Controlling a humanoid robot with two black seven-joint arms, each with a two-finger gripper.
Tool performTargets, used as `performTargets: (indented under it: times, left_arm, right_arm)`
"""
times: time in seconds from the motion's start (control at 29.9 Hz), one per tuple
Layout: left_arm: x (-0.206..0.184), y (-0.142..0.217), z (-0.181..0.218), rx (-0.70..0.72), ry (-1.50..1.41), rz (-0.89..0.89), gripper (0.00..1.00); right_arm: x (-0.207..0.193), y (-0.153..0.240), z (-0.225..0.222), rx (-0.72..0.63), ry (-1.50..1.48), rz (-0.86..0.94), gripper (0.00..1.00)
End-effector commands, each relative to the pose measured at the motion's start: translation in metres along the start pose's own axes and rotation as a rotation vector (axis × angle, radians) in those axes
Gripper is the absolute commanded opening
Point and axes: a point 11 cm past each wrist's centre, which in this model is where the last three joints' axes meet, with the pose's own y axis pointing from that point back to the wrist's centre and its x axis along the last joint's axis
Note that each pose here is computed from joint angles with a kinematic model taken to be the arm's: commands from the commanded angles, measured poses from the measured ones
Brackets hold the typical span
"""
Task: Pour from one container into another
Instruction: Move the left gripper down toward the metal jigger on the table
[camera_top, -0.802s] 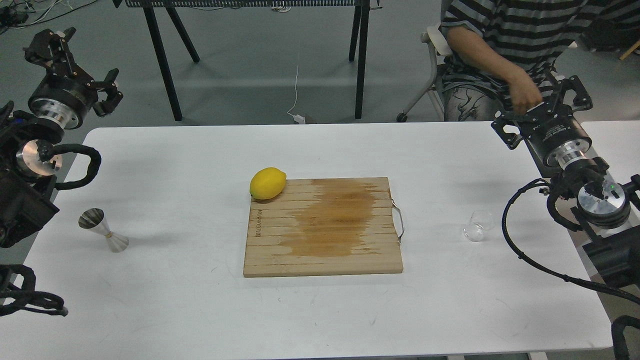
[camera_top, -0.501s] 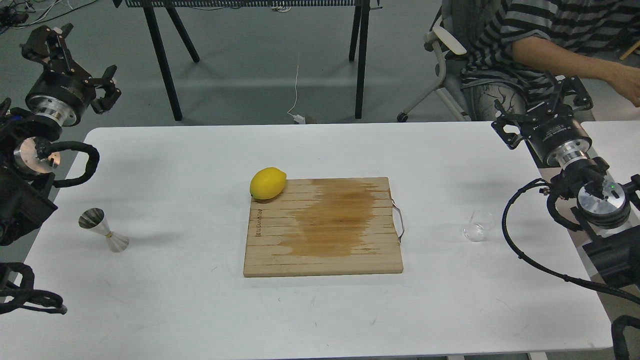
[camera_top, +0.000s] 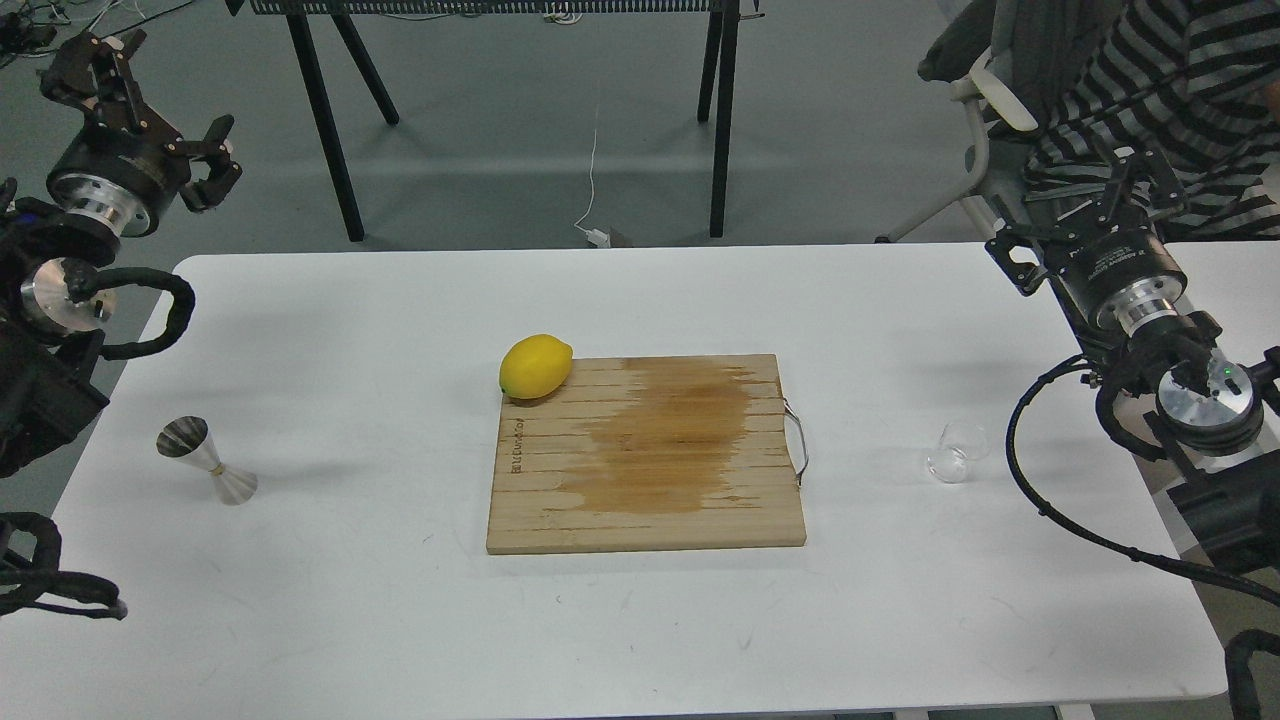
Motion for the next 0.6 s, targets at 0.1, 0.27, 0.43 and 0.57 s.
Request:
performTargets:
  times: [0.1,0.27,0.43,0.57]
  left_arm:
    - [-0.002,0.005,0.031,0.097,-0.310,-0.118,1.00]
    - [-0.047,0.023,0.071,0.128,-0.566,-0.366,1.00]
    - [-0.083,0.064,0.067,0.209,-0.890,-0.568,1.00]
    - [-0.071,0.102,0.061,0.266,-1.109,-0.591,1.00]
  right_arm:
    - [0.001,0.000,0.001,0.005,-0.006,0.003,0.99]
    - [0.005,0.001,0.003,0.005,-0.012,0.013,0.99]
    - [0.006,0.003,0.007,-0.001,-0.018,0.012,0.99]
    - [0.003,0.001,0.008,-0.001,-0.021,-0.001,0.99]
